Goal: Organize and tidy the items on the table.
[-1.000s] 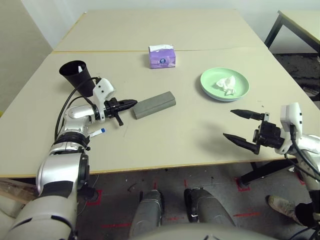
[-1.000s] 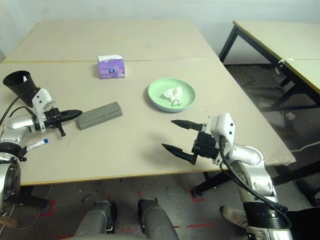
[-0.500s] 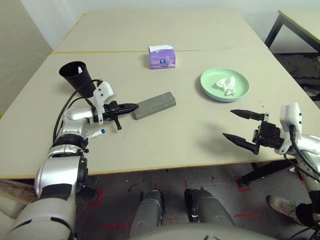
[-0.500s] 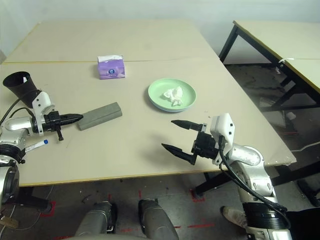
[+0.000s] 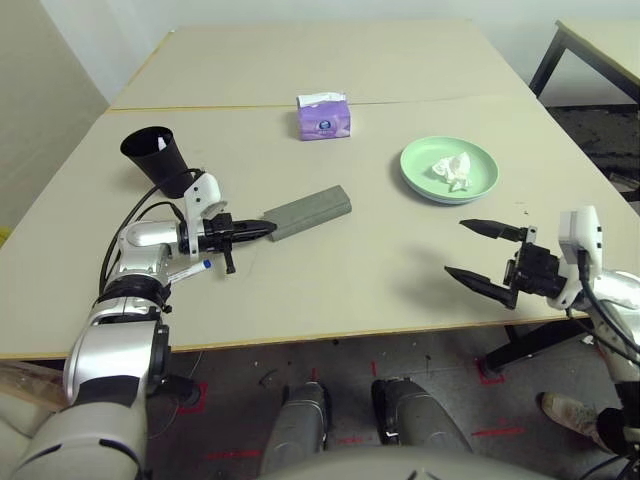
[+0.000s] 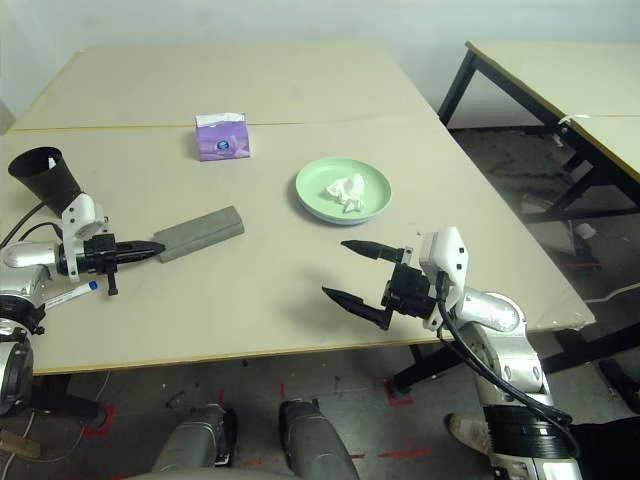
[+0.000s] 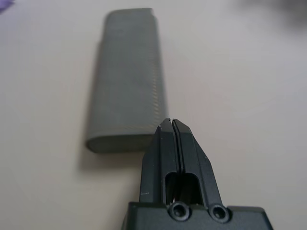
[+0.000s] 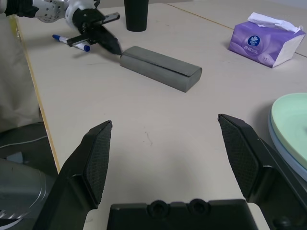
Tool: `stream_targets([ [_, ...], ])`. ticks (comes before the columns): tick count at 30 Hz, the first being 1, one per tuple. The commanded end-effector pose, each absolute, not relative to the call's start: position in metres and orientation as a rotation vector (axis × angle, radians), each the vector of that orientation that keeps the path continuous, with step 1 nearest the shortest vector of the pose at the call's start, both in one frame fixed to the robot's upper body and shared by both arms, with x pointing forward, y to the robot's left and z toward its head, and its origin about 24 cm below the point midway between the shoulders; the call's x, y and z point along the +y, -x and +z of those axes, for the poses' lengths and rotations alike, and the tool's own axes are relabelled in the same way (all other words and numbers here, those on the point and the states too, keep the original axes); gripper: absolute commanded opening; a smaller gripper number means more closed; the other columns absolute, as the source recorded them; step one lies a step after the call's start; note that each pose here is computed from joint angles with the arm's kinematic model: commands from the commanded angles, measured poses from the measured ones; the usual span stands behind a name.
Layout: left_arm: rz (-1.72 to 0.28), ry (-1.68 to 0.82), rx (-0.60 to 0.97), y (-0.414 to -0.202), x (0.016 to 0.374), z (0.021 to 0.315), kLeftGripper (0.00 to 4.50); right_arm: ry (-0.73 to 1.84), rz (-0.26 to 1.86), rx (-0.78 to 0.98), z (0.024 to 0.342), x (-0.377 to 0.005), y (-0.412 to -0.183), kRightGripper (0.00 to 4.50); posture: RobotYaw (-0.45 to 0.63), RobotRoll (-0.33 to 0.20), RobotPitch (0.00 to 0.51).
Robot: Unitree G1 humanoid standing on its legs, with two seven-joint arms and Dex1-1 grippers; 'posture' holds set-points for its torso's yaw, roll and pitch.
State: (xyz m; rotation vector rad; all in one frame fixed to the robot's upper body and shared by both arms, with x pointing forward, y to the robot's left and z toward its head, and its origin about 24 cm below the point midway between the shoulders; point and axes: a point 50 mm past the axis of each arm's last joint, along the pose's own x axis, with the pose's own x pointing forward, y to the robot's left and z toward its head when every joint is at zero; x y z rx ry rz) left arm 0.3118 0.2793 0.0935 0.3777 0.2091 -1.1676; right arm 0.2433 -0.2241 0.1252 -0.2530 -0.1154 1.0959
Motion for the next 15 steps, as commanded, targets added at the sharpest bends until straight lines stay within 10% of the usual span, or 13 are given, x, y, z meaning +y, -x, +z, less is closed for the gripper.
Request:
stream_targets([
  [1,-1.2,-0.381,0.245,-0.305,0.285,0.09,0.04,0.247,1.117,-0.112,0.123,-0.221,-0.243,4.5,-0.12,0.0,0.118],
  [15,-1.199,-0.283,0.191,-0.301,0.293,0.103,0.04,0.243,1.129,-0.114,0.122,-0.218,-0.246,4.5,-0.11,0.0,0.119],
])
